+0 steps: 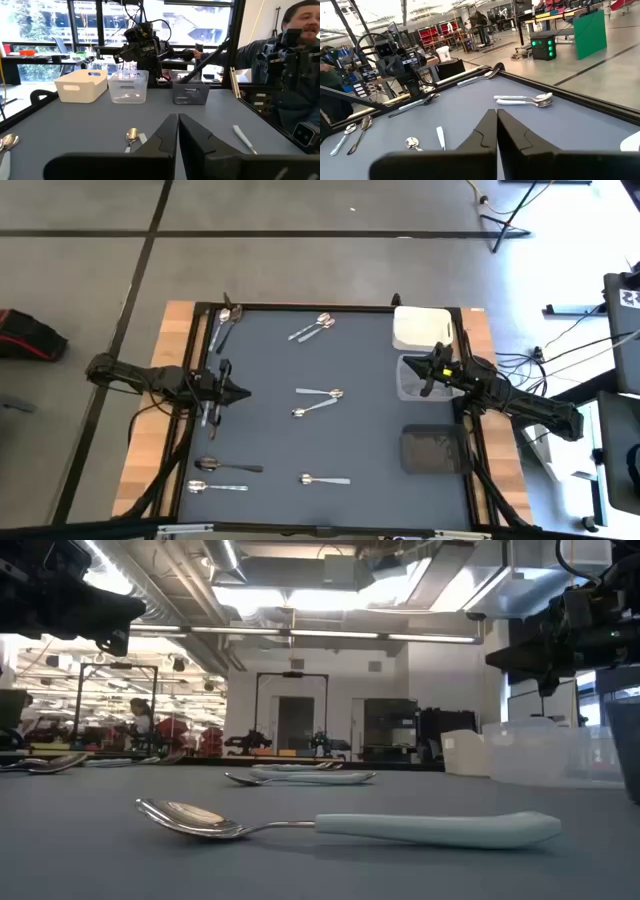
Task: Sort silverware by color (type)
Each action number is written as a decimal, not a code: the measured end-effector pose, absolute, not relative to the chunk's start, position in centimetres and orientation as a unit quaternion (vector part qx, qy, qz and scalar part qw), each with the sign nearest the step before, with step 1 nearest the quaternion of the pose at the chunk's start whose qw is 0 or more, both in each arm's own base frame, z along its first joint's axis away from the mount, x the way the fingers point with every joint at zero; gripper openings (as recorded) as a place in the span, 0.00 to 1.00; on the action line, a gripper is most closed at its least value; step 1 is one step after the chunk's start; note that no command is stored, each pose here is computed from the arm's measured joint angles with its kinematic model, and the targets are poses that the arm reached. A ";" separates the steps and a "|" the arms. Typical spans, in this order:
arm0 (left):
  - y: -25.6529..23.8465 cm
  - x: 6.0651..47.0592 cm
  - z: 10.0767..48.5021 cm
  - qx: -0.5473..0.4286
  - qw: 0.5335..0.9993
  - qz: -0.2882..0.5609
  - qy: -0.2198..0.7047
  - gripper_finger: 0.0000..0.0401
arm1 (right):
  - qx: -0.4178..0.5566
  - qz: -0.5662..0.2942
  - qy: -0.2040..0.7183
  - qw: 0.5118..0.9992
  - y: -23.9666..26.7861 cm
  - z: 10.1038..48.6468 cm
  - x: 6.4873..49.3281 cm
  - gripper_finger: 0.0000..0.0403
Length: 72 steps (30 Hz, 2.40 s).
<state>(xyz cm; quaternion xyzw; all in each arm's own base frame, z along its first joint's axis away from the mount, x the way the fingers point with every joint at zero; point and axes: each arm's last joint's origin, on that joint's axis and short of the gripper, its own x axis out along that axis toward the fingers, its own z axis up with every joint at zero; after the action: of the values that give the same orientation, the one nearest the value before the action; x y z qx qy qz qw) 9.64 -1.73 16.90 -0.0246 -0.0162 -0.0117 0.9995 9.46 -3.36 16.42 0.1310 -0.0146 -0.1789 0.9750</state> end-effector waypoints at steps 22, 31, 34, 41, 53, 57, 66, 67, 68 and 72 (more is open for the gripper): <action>-1.7 9.6 16.9 -0.025 0.999 -0.012 -0.016 0.03 | 0.131 -0.179 -0.015 0.975 -3.4 16.4 9.5 0.01; -1.7 9.6 16.9 -0.025 0.999 -0.012 -0.016 0.03 | 0.131 -0.179 -0.015 0.975 -3.4 16.4 9.5 0.01; -1.7 9.6 16.9 -0.025 0.999 -0.012 -0.016 0.03 | 0.131 -0.179 -0.015 0.975 -3.4 16.4 9.5 0.01; -1.7 9.6 16.9 -0.025 0.999 -0.012 -0.016 0.03 | 0.131 -0.179 -0.015 0.975 -3.4 16.4 9.5 0.01; -1.7 9.6 16.9 -0.025 0.999 -0.012 -0.016 0.03 | 0.131 -0.179 -0.015 0.975 -3.4 16.4 9.5 0.01; -1.7 9.6 17.0 -0.034 0.999 -0.001 -0.021 0.03 | 0.131 -0.179 -0.015 0.975 -3.4 16.4 9.5 0.01; -1.3 9.6 17.1 -0.017 0.998 0.060 -0.025 0.03 | 0.131 -0.179 -0.017 0.975 -3.4 16.5 9.5 0.01; -1.3 9.6 17.1 -0.017 0.998 0.058 -0.025 0.03 | 0.130 -0.178 -0.022 0.975 -3.4 16.6 9.5 0.01; -1.3 9.6 17.1 -0.017 0.998 0.057 -0.025 0.03 | 0.129 -0.178 -0.028 0.975 -3.4 16.7 9.5 0.01; -1.3 9.6 17.2 -0.017 0.997 0.063 -0.030 0.03 | 0.128 -0.177 -0.034 0.975 -3.4 16.8 9.5 0.01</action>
<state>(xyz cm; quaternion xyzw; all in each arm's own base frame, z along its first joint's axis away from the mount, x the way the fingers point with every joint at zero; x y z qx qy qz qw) 9.60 -1.29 17.17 -0.0173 -0.0304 0.0626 0.9974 9.46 -3.37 16.81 0.1281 -0.0343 -0.1770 0.9752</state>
